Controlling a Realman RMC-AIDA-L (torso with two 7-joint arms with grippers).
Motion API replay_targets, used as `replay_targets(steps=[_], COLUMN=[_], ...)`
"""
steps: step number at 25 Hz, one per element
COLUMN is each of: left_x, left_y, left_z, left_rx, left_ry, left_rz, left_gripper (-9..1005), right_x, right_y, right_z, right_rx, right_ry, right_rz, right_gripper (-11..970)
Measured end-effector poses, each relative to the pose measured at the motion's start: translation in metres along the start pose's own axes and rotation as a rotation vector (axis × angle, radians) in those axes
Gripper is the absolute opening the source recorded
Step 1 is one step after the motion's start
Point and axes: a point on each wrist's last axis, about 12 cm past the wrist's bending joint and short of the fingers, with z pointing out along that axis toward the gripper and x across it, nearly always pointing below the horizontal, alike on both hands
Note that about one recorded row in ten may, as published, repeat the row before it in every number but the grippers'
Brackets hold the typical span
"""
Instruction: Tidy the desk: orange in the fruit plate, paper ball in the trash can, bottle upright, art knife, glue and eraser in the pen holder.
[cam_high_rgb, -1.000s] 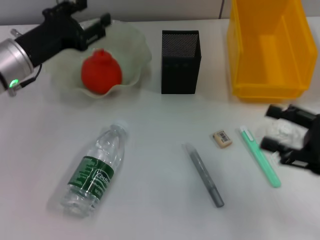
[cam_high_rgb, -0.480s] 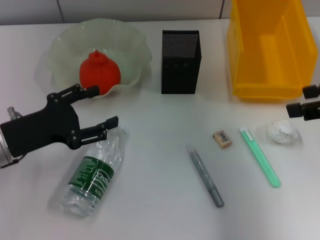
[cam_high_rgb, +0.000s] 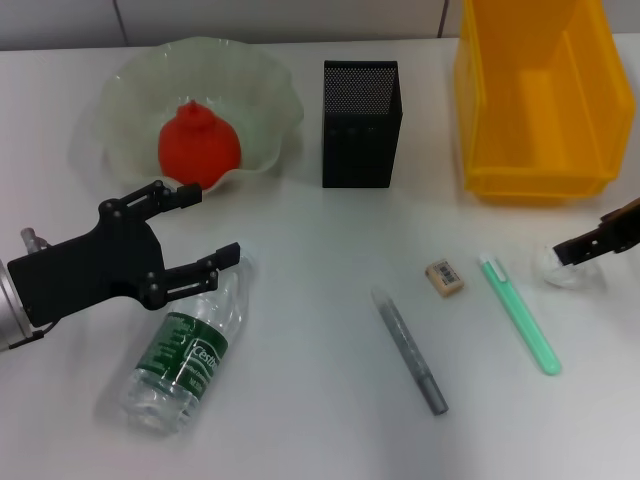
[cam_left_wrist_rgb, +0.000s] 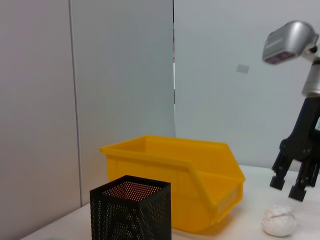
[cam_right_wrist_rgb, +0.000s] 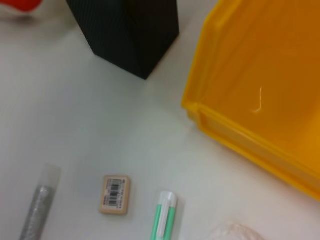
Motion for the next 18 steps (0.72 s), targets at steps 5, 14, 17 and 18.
replay_targets(steps=[5, 14, 17, 18], left_x=[0.001, 0.002, 0.002, 0.002], left_y=[0.0, 0.0, 0.0, 0.0], left_z=[-0.001, -0.001, -0.001, -0.001], left_rx=[-0.002, -0.007, -0.009, -0.009], left_ry=[0.001, 0.004, 0.005, 0.005], left_rz=[-0.003, 0.004, 0.004, 0.004], left_gripper=[831, 830, 830, 830], right_x=[-0.007, -0.012, -0.016, -0.016], right_y=[0.0, -0.001, 0.001, 0.001], right_z=[0.025, 0.055, 0.045, 0.045], right_rx=[0.023, 0.03, 0.034, 0.034], right_ry=[0.044, 0.125, 0.104, 0.104], right_rz=[-0.011, -0.024, -0.029, -0.029], right_gripper=[786, 786, 591, 568])
